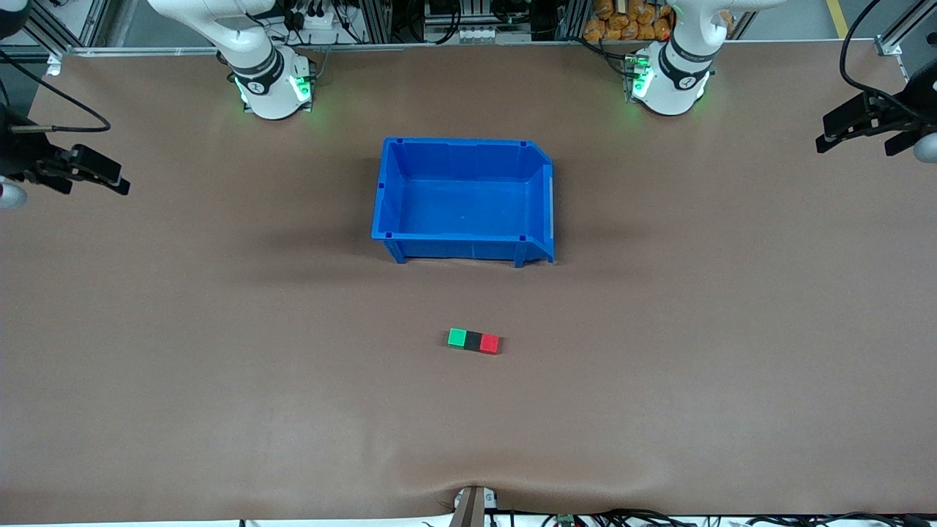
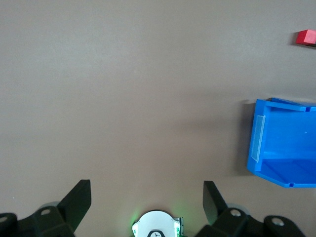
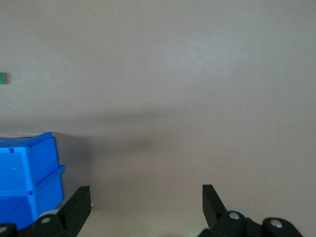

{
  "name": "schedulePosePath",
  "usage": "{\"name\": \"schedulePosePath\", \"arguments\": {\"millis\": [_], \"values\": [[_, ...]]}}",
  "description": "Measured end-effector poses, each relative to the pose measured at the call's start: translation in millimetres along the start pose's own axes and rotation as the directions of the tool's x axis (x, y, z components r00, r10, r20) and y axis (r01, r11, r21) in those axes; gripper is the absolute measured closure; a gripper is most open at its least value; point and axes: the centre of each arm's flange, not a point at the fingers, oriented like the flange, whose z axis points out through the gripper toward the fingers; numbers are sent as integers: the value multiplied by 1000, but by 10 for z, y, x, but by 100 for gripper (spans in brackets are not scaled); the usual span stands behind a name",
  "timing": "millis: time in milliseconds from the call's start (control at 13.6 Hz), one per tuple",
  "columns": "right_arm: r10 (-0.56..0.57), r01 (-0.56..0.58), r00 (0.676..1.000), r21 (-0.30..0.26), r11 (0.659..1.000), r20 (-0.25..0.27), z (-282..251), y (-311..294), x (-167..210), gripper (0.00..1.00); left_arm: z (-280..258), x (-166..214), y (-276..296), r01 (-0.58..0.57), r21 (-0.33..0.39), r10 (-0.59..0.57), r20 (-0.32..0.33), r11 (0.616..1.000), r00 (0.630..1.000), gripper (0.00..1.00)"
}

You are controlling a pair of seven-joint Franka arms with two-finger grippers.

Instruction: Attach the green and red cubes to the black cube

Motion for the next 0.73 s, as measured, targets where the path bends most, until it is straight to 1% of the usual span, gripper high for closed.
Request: {"name": "schedulePosePath", "arguments": {"millis": [147,293,440,733], "values": [[48,-47,999,-18,999,7,-167,-19,-63,0,-6,0,-3,1,0,-1,-1,1000,1000,0],[51,-51,999,-38,998,1,-216,-20,-73,0,-6,0,-9,2,0,-2,-1,1000,1000,0],[51,-51,999,-42,998,-5,-231,-22,-67,0,-5,0,-11,2,0,-2,-1,1000,1000,0],[47,-50,998,-55,997,-51,-421,-41,-14,0,-4,1,-13,2,0,-2,-1,1000,1000,0]]}}
